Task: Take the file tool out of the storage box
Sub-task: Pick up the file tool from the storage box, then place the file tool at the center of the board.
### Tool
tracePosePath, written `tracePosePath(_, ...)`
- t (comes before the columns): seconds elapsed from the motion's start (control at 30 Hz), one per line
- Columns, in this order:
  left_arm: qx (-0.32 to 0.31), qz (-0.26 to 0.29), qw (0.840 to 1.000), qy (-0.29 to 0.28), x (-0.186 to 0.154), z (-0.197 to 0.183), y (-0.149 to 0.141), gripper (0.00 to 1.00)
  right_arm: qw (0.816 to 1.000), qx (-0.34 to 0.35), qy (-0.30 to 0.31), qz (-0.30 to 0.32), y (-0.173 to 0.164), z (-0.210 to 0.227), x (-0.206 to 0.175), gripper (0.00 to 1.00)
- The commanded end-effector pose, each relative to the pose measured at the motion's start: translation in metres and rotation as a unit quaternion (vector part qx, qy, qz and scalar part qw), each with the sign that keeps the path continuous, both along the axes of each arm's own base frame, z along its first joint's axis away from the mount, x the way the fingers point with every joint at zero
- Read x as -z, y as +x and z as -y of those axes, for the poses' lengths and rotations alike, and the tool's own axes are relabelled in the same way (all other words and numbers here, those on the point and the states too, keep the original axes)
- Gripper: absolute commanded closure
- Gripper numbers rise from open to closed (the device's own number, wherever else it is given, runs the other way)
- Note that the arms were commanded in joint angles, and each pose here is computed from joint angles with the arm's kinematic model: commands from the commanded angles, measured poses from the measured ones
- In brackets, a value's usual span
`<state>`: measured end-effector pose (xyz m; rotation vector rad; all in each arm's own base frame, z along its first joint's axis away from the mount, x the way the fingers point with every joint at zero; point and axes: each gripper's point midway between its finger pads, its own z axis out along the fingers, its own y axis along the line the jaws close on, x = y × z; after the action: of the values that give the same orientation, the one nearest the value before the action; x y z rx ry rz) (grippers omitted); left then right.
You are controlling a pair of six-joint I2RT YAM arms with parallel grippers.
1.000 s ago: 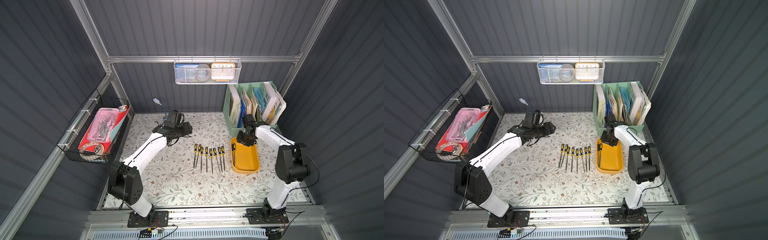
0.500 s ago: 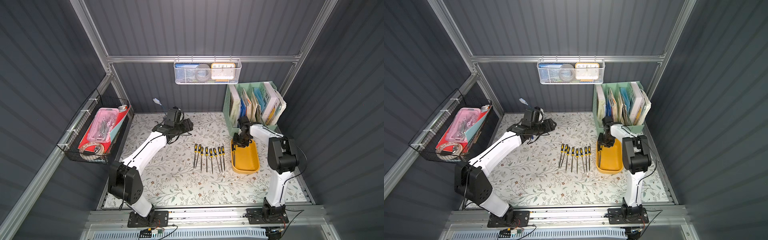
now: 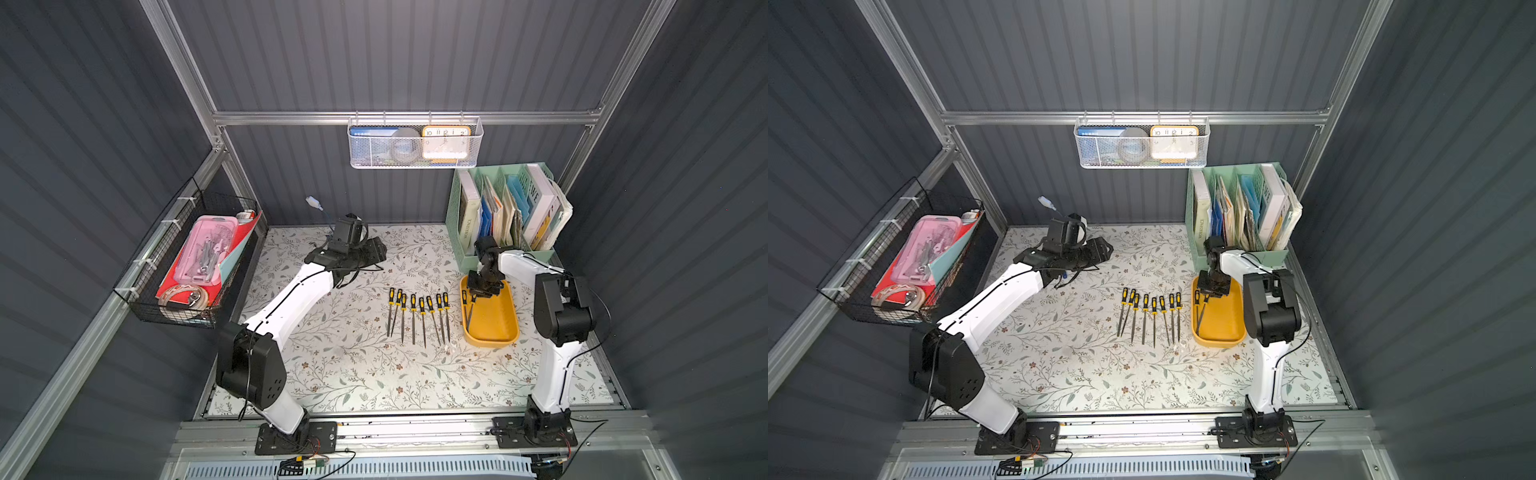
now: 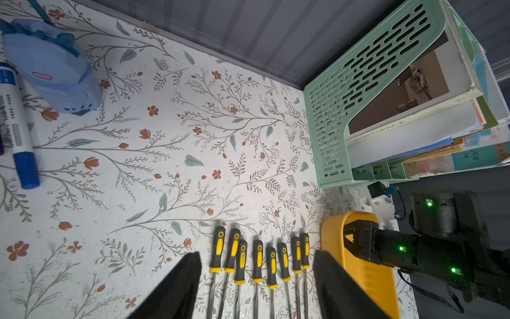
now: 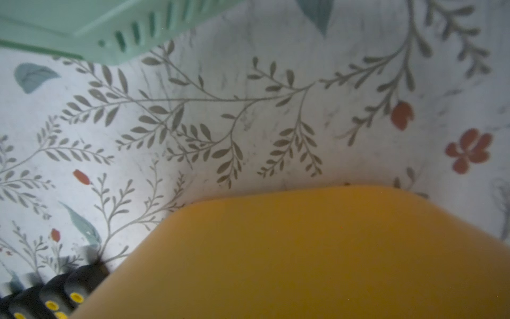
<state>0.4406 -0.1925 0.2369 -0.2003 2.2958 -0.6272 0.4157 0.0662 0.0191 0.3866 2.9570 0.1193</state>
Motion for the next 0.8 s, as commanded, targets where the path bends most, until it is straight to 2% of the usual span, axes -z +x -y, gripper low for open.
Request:
tracePosePath(0.0, -0.003, 0.004, 1.0, 0.006, -0.003, -0.004, 0.0, 0.3, 0.999, -0.006, -0.022, -0.032, -0.019, 0.009, 0.004, 0.85)
tracePosePath(0.1, -0.002, 0.005, 1.0, 0.006, -0.005, -0.004, 0.001, 0.3, 1.0, -0.007, -0.014, -0.019, -0.013, 0.006, -0.01, 0.94)
tracePosePath(0.2, -0.005, 0.009, 1.0, 0.006, -0.008, -0.005, 0.003, 0.3, 1.0, -0.009, -0.012, 0.011, -0.004, 0.005, -0.037, 0.97)
tracePosePath(0.37, -0.013, 0.017, 1.0, 0.005, -0.014, -0.007, 0.004, 0.3, 0.997, -0.015, -0.016, 0.079, 0.005, -0.002, -0.105, 1.0)
tracePosePath(0.43, -0.015, 0.019, 1.0, 0.004, -0.017, -0.008, 0.004, 0.3, 0.994, -0.016, 0.0, 0.106, 0.005, -0.014, -0.13, 1.0)
tracePosePath(0.57, -0.027, 0.019, 0.999, 0.007, -0.016, -0.018, 0.004, 0.29, 0.986, -0.034, 0.061, 0.15, 0.001, -0.069, -0.163, 1.0)
tracePosePath(0.77, -0.055, 0.021, 0.998, 0.014, -0.021, -0.044, 0.008, 0.29, 0.969, -0.057, 0.153, 0.186, -0.003, -0.183, -0.176, 1.0)
